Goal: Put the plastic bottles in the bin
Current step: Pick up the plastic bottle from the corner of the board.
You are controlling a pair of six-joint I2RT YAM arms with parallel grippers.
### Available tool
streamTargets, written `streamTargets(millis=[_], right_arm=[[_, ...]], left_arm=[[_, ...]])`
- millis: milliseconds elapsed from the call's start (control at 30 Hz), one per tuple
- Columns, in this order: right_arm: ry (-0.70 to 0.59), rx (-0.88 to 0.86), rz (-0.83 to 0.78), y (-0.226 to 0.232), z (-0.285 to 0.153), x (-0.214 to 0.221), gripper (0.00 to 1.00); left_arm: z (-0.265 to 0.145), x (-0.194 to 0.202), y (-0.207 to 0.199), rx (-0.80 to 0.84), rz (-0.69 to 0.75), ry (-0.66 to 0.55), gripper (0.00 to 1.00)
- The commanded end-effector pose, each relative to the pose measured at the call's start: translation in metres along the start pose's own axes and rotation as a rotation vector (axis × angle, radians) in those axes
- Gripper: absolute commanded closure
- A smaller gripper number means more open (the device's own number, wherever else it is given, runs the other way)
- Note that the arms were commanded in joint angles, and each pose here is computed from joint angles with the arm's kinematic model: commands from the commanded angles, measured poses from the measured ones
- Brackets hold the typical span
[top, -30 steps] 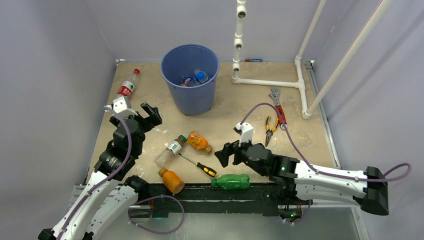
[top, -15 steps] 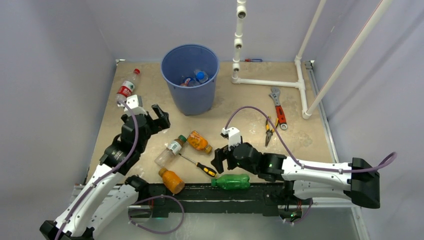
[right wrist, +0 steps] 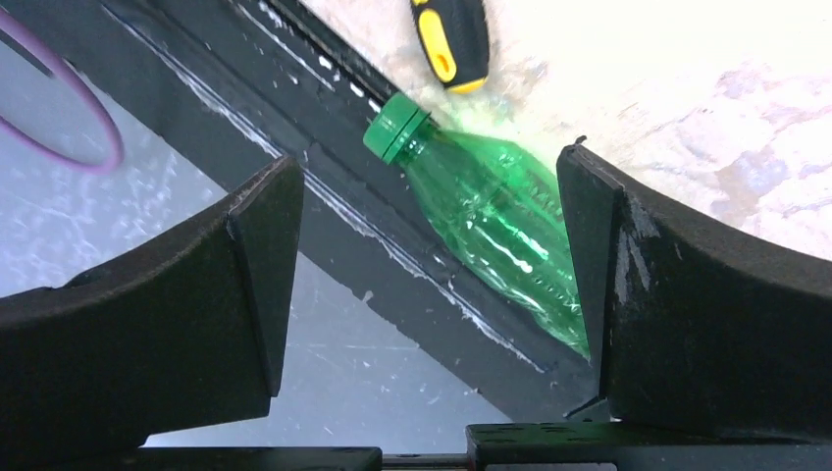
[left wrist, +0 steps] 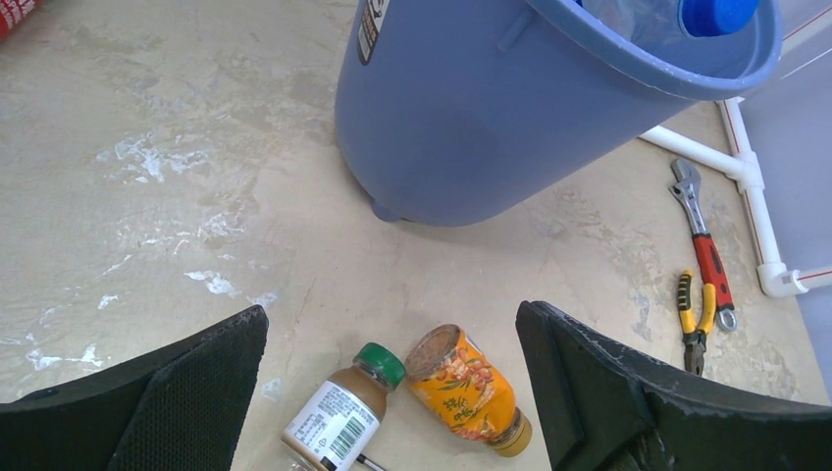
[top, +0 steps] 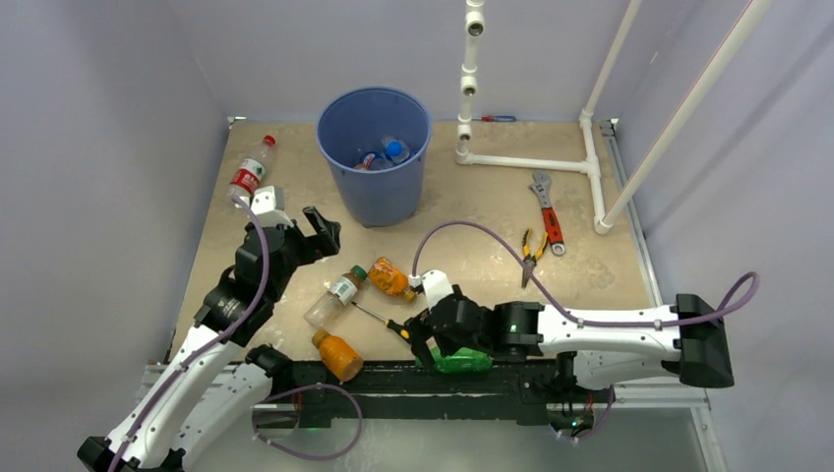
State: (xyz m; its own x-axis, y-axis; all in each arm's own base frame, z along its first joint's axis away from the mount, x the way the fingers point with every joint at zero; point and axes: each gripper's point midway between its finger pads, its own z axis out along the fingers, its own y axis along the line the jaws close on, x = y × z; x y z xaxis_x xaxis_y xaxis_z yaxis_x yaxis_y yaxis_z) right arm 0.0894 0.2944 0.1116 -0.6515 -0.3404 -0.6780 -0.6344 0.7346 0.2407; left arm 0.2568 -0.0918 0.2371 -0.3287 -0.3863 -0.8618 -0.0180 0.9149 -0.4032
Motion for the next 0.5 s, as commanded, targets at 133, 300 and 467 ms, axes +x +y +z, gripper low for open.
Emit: streamTargets(millis=[133,300,467], right_arm=[[0.090,0.161,-0.125,0.002,0.005,0.025,0.06],[0.093,0.148,-0.181,0.010,0.002,0.028,0.04],[0.121,0.145,-0.229,0.015,0.000,0.040,0.01]], left_arm=[[-0.003,-0.006,-0.009,0.050,0.009,-0.020,0.01],[-0.002,-0.005,-0.009,0.051,0.016,-0.012,0.02],[-0.002,-0.004,-0.009,0.053,0.015,-0.011,0.01]])
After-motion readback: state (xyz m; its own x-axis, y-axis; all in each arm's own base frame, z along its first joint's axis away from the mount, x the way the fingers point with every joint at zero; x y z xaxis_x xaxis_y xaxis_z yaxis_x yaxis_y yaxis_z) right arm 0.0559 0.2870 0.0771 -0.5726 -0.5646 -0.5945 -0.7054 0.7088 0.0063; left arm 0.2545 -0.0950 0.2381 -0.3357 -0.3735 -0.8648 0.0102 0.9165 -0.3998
